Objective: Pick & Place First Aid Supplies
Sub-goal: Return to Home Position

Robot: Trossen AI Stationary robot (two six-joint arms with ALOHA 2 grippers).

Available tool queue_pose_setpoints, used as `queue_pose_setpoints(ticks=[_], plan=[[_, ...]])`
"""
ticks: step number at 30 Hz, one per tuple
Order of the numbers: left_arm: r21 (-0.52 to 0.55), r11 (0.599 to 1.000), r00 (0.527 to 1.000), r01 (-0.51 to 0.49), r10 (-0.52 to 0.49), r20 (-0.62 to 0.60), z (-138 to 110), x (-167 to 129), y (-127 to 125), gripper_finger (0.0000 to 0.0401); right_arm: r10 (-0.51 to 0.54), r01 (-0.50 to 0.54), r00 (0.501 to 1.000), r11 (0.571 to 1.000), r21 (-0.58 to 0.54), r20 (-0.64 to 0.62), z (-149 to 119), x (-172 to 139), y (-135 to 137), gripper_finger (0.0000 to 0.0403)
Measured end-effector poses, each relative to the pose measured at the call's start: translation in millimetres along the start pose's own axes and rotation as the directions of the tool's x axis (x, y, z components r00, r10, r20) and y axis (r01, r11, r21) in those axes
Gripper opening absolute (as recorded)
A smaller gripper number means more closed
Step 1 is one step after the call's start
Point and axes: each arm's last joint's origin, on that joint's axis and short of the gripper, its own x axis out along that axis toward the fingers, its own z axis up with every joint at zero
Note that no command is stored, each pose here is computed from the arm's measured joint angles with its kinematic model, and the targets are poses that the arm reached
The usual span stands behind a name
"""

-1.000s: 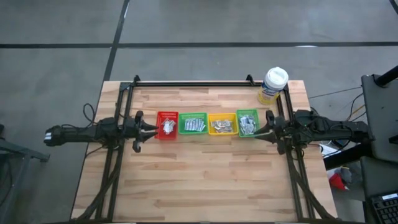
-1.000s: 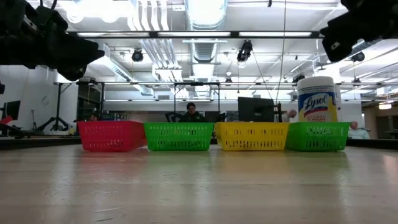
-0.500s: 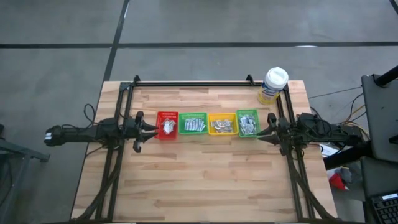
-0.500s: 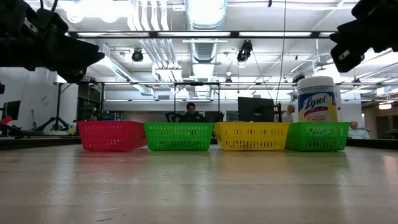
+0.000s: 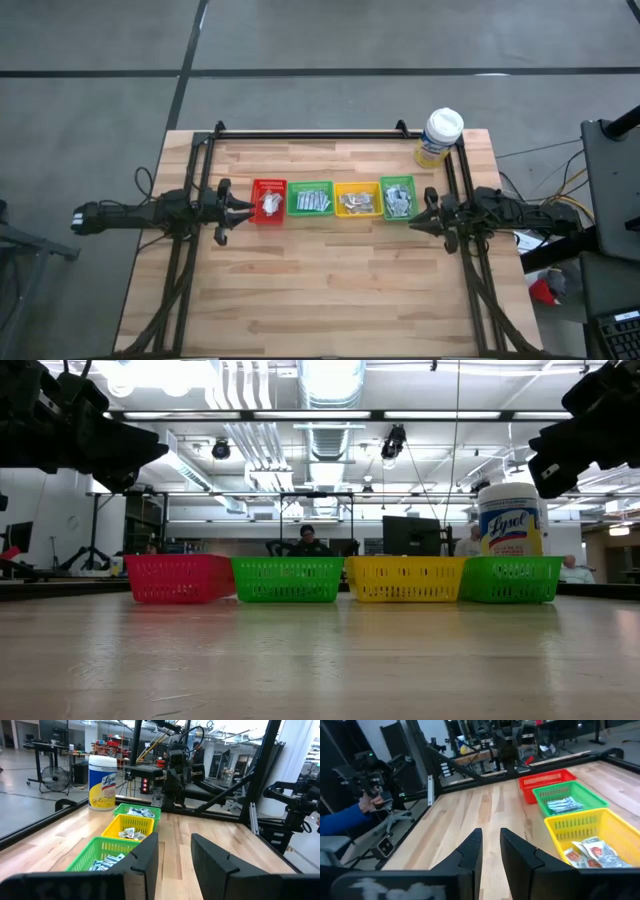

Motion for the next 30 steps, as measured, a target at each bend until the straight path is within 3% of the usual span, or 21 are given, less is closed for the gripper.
queue_pose_setpoints(ticks=[7, 13, 16, 26, 30], plan=[[0.006, 1.000, 1.000, 0.000, 0.000, -0.001, -0.2, 0.0, 0.0, 0.0113, 0.182, -0.182, 0.983, 0.983, -0.023, -0.002, -3.0, 2.4, 3.8, 0.0074], [0.008, 1.000, 1.000, -0.001, 0.001, -0.003, -0.5, 0.0, 0.1, 0.0113, 0.204, -0.204, 0.979, 0.974, -0.098, -0.006, -3.2, 2.4, 4.4, 0.0083], [0.024, 1.000, 1.000, -0.006, 0.006, -0.005, -0.8, 0.1, 0.3, 0.0113, 0.188, -0.187, 0.982, 0.977, -0.100, -0.002, -3.2, 2.5, 3.9, 0.0086], [0.027, 0.999, 0.999, -0.036, 0.036, -0.001, -0.8, 0.1, 1.2, 0.0113, 0.002, 0.006, 0.999, 0.985, -0.170, 0.047, -2.8, 3.5, -1.9, 0.0084], [0.027, 0.999, 0.999, -0.037, 0.037, -0.006, -1.2, 0.1, 1.2, 0.0113, -0.008, 0.013, 0.999, 0.986, -0.169, 0.032, -4.0, 4.7, -2.7, 0.0075]])
